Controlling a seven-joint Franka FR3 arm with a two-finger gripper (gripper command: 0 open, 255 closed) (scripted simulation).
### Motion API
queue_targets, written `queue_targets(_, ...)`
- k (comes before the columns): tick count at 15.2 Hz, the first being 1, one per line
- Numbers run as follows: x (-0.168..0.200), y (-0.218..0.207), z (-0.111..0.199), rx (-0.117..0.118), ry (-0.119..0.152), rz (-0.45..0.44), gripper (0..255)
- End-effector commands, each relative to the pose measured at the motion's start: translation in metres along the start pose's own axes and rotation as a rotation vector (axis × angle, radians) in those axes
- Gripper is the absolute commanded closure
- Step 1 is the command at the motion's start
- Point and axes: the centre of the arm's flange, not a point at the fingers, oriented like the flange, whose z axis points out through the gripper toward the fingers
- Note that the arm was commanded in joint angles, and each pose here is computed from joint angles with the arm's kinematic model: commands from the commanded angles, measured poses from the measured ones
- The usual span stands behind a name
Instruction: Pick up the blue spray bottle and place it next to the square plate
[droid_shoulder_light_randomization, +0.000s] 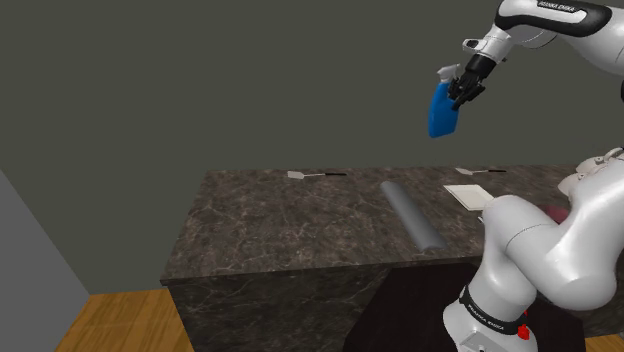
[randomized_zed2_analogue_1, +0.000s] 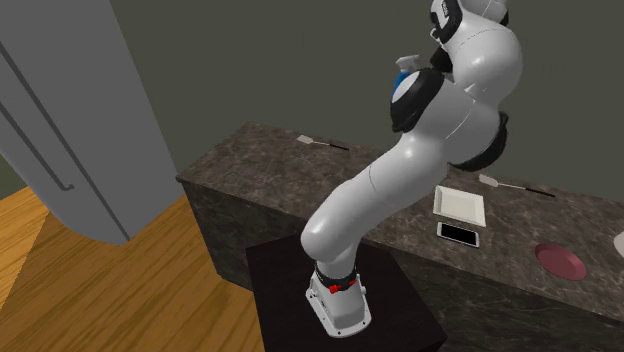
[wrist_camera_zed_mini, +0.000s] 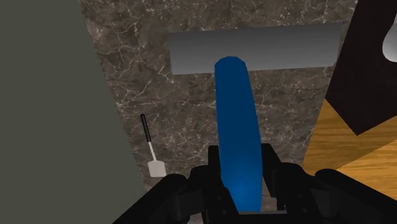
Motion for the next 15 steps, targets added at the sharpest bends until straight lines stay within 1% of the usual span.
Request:
queue_targets(1,-0.021,0.016,-0.007,0.001,-0.002,-0.001,255)
queue_targets(6,-0.07,0.056,-0.028,0.001,-0.002,-0.001,255)
queue_targets(7,-0.074,0.06,-0.03,0.001,-0.002,-0.001,255)
queue_targets(15,-0.09,0.06,0.009,0.001,-0.002,-0.001,255)
